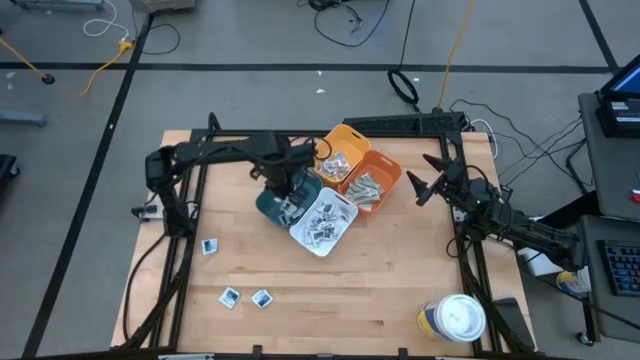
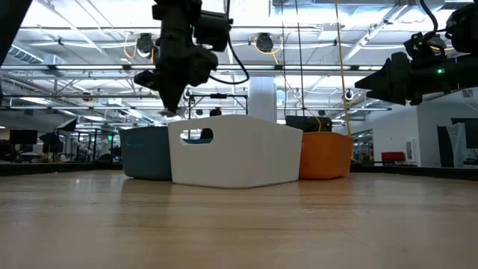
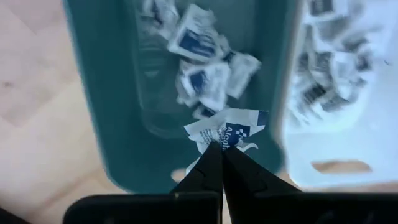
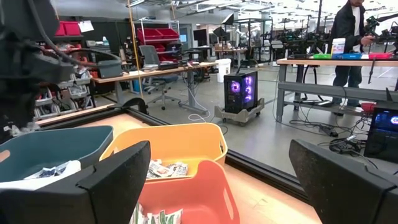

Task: Pick & Place First Aid Supplies
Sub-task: Put the blue alcohol pad into the blue bin

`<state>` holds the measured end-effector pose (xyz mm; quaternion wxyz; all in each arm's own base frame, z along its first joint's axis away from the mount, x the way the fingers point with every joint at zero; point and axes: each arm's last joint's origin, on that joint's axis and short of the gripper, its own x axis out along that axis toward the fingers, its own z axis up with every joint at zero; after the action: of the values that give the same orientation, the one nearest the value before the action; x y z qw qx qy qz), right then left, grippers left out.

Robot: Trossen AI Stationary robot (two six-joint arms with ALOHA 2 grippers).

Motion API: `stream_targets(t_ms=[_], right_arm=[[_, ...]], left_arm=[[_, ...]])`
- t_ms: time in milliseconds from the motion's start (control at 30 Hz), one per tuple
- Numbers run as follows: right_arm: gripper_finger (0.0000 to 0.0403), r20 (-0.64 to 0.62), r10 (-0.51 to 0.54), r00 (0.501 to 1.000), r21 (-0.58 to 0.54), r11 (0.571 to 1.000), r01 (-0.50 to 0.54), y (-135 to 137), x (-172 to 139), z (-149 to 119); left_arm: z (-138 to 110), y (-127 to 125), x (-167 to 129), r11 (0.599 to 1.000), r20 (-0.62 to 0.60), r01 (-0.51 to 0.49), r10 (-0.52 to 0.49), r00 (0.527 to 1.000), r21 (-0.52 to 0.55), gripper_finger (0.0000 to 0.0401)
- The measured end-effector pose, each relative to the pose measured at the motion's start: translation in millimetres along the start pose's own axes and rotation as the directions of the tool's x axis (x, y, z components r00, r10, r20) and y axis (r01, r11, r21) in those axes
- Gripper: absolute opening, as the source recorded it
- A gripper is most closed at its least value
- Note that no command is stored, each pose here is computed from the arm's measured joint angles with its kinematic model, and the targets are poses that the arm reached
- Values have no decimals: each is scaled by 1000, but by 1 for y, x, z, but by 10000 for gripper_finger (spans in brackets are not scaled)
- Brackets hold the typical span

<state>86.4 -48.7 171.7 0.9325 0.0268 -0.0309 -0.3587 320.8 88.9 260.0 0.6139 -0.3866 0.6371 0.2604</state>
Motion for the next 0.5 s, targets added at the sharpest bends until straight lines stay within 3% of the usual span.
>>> stream_targets(t_ms=[200,500], right_arm=[[377,0,0,1000,0,1000,0,0,0,0],[377,0,0,1000,0,1000,0,0,0,0]], left_arm=[[15,-1,23,996,1,-93,93,996,13,0],[35,-7,63,989,-29,-145,145,989,20,0]])
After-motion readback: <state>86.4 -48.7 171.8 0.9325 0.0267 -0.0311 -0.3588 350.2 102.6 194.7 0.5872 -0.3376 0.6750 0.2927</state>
